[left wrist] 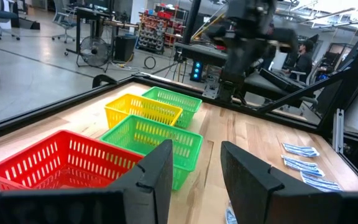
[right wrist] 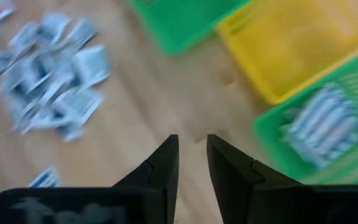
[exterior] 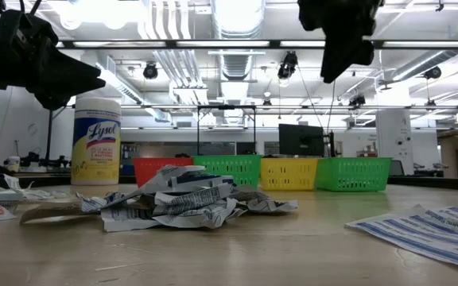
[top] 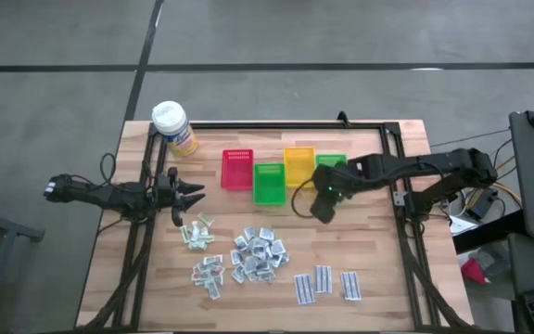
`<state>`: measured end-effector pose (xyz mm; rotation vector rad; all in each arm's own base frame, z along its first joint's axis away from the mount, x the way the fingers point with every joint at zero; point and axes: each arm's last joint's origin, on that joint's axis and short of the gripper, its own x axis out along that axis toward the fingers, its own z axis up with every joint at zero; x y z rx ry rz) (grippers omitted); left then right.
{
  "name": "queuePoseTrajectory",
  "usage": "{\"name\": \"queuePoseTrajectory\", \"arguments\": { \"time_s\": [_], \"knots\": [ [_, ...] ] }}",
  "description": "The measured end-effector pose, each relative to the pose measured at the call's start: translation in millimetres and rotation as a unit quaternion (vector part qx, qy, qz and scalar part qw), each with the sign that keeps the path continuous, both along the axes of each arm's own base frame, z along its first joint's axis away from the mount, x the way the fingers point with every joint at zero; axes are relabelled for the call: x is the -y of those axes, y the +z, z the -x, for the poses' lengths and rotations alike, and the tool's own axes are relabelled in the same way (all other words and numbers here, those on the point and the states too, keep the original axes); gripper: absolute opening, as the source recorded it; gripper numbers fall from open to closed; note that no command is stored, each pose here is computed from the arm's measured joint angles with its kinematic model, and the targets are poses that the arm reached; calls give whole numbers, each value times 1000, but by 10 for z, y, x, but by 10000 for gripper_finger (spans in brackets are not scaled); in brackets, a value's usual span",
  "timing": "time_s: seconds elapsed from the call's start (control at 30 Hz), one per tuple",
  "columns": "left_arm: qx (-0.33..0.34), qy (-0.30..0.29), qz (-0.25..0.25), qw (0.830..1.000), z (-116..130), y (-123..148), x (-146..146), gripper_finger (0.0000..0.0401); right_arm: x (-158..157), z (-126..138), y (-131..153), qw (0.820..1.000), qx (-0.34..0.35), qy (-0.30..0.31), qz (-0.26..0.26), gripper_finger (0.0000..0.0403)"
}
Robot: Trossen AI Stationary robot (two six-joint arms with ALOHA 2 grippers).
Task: Pick & Place First Aid Supplies
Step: Put the blue bandage into the right green basket
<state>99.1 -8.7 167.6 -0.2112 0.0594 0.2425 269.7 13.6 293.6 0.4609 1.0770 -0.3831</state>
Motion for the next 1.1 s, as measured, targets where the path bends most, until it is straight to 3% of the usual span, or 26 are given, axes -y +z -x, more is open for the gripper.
{"name": "queuePoseTrajectory", "arguments": {
  "time_s": [0.3, 0.67, 1.1],
  "knots": [
    [0, 0, 0, 1000, 0, 0, 0, 131, -402, 54, -40, 992, -15, 107, -61, 100],
    [0, 0, 0, 1000, 0, -1, 0, 131, -731, -2, -189, 984, -33, 161, -64, 124],
    [0, 0, 0, 1000, 0, -1, 0, 131, -994, -361, -867, 953, -122, 242, -137, 156]
  ]
}}
